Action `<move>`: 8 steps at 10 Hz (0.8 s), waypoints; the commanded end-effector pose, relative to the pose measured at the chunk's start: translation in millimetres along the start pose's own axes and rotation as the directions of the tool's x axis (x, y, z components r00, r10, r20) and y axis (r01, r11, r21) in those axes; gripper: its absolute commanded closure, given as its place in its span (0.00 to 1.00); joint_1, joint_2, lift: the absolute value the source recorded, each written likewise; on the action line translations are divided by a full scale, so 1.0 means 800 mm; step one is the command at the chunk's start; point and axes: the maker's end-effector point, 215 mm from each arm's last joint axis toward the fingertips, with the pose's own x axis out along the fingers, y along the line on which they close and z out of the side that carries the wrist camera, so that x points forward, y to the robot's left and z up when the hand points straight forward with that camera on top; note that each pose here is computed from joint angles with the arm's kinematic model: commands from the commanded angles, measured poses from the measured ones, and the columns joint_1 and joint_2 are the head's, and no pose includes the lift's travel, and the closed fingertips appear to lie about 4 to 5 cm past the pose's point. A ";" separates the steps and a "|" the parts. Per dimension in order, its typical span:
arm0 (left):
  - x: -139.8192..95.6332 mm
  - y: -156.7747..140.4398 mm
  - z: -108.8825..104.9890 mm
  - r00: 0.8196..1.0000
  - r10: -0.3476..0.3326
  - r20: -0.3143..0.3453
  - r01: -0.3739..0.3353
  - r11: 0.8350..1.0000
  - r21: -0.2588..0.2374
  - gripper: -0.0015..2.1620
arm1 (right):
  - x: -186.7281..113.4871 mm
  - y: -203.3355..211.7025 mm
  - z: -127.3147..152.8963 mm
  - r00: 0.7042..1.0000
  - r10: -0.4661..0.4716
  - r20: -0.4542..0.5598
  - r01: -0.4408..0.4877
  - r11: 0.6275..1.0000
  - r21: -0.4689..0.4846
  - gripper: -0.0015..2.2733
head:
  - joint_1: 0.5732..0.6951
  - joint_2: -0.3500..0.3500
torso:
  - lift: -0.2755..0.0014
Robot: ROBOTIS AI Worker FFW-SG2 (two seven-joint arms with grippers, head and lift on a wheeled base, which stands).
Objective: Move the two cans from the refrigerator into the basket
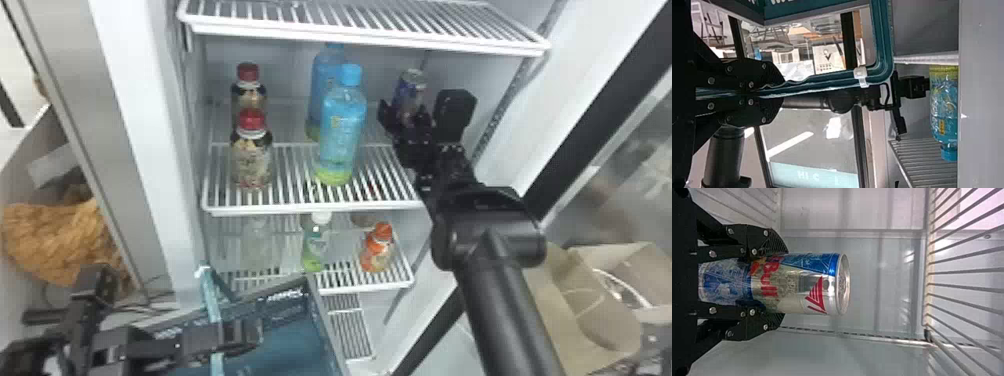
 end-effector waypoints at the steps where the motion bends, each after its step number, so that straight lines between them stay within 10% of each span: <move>1: -0.001 0.001 -0.001 1.000 -0.001 0.004 0.001 1.000 -0.003 0.55 | -0.028 0.005 0.004 1.000 0.011 0.004 -0.012 1.000 0.021 0.57 | 1.00 0.19 | 0.91; 8: -0.002 0.003 -0.004 1.000 -0.002 0.012 0.002 1.000 -0.011 0.55 | -0.135 0.031 0.020 0.997 0.075 -0.001 -0.075 0.996 0.042 0.57 | 1.00 0.18 | 0.91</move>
